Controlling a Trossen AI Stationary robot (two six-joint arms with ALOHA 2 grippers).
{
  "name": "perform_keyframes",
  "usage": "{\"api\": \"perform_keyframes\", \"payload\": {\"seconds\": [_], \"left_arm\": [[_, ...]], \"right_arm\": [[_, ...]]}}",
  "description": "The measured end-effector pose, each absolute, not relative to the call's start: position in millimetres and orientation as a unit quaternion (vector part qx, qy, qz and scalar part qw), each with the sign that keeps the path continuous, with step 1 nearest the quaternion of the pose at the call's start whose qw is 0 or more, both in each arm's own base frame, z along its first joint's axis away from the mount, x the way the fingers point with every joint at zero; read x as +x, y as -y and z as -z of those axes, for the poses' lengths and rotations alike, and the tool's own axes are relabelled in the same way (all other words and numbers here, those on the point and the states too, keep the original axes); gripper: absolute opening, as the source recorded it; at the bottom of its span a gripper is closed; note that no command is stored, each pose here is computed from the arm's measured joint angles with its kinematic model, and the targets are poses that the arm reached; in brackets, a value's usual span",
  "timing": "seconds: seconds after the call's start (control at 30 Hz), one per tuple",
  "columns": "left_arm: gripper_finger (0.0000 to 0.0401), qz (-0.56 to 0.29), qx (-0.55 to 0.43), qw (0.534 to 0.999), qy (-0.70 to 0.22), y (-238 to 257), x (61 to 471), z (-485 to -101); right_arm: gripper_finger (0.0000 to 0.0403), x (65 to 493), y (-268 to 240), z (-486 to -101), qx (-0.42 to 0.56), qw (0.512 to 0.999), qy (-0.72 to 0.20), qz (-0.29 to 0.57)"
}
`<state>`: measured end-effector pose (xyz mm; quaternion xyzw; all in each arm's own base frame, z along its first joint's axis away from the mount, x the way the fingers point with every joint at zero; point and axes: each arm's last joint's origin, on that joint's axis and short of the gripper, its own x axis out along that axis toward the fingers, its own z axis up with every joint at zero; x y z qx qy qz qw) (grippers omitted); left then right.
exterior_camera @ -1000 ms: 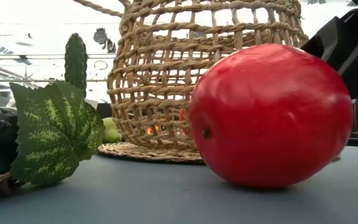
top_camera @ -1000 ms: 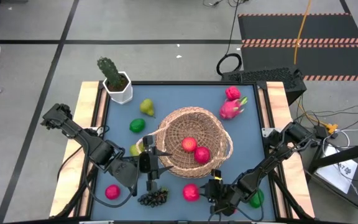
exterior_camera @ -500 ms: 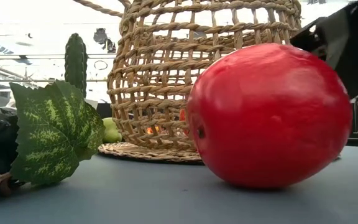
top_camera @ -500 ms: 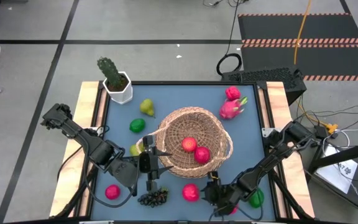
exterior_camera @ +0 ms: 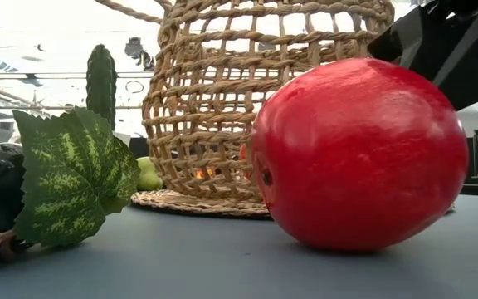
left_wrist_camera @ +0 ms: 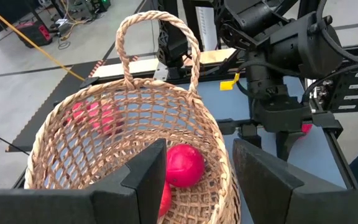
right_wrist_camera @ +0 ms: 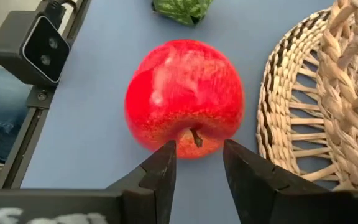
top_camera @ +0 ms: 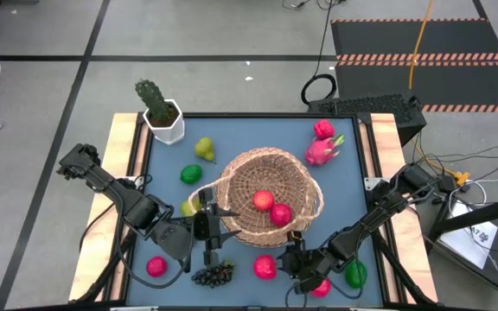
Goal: Build produce basket
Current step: Put the middle red apple into the brown basket
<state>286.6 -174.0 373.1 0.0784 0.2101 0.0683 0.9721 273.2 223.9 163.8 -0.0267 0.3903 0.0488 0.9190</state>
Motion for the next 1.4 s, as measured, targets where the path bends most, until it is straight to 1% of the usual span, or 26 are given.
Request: {"api": "perform_keyframes", "payload": {"seconds": [0.2, 0.53, 0.97, 1.17, 1.4], "left_arm": [[0.0184, -0.068, 0.078, 0.972, -0.21, 174, 287, -373], [0.0184, -0.068, 0.078, 0.972, -0.21, 174, 287, -373], [0.0184, -0.068, 0.078, 0.972, -0.21, 174, 286, -373], [0.0184, -0.068, 0.078, 0.972, -0.21, 174, 286, -373], [0.0184, -0.068, 0.078, 0.972, -0.21, 174, 287, -373]], "right_arm": [[0.0125, 274, -224, -163, -0.043, 0.916, -0.392, -0.069], [0.0125, 277, -225, -165, -0.05, 0.924, -0.373, -0.068], [0.0125, 277, -225, -165, -0.062, 0.923, -0.372, -0.071], [0.0125, 273, -221, -155, -0.067, 0.921, -0.378, -0.069], [0.0125, 272, -220, -150, -0.058, 0.93, -0.354, -0.079]]}}
